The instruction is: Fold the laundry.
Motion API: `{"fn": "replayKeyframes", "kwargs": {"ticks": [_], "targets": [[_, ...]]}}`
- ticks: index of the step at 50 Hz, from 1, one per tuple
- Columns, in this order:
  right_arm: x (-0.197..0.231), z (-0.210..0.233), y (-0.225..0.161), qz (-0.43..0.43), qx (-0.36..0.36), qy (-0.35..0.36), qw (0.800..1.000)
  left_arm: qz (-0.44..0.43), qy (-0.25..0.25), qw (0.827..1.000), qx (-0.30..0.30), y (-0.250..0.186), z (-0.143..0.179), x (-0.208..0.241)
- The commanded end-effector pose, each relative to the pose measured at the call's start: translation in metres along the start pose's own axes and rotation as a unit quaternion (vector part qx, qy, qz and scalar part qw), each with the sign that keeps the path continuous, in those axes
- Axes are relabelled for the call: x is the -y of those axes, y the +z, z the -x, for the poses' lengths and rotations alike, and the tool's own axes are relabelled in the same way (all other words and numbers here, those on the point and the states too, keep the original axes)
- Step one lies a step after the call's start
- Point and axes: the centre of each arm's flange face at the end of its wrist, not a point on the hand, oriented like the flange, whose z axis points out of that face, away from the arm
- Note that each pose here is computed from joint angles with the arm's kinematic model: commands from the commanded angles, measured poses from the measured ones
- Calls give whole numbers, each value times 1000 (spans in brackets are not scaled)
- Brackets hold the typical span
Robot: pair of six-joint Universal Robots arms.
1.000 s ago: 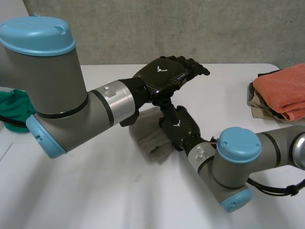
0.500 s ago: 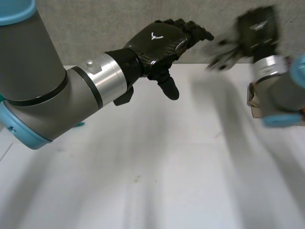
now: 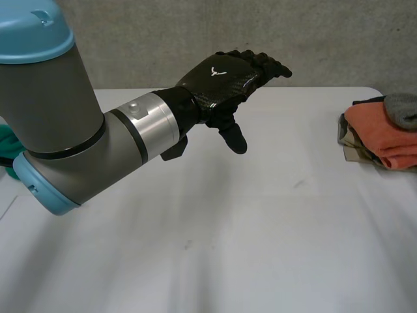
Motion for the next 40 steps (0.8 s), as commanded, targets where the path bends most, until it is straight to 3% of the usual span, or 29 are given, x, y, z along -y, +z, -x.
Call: {"fn": "replayKeyframes", "kwargs": {"ticks": [1,10,13,17,23,30,36,40], "targets": [[33,-18,8,-38,-14,-12,999,-3,3,1000,0,0,0,3],[113,-63,47,-172,-55,37,983,-7,4,1000,2,-1,0,6],[122,-66,51,-192,-59,63,978,-7,4,1000,3,-2,0,6],[110,-60,51,-200,-61,91,974,-7,4,1000,3,-2,0,6],[53,-26,36,-181,-43,109,977,1,0,1000,5,-2,-1,1],[-12,3,8,-126,34,105,986,10,-5,1000,-5,0,-7,-6],[-28,-1,-15,-95,62,91,989,11,-5,1000,-6,0,-9,-7],[-11,-24,-22,-100,52,74,991,10,-4,1000,-6,0,-9,-6]]}}
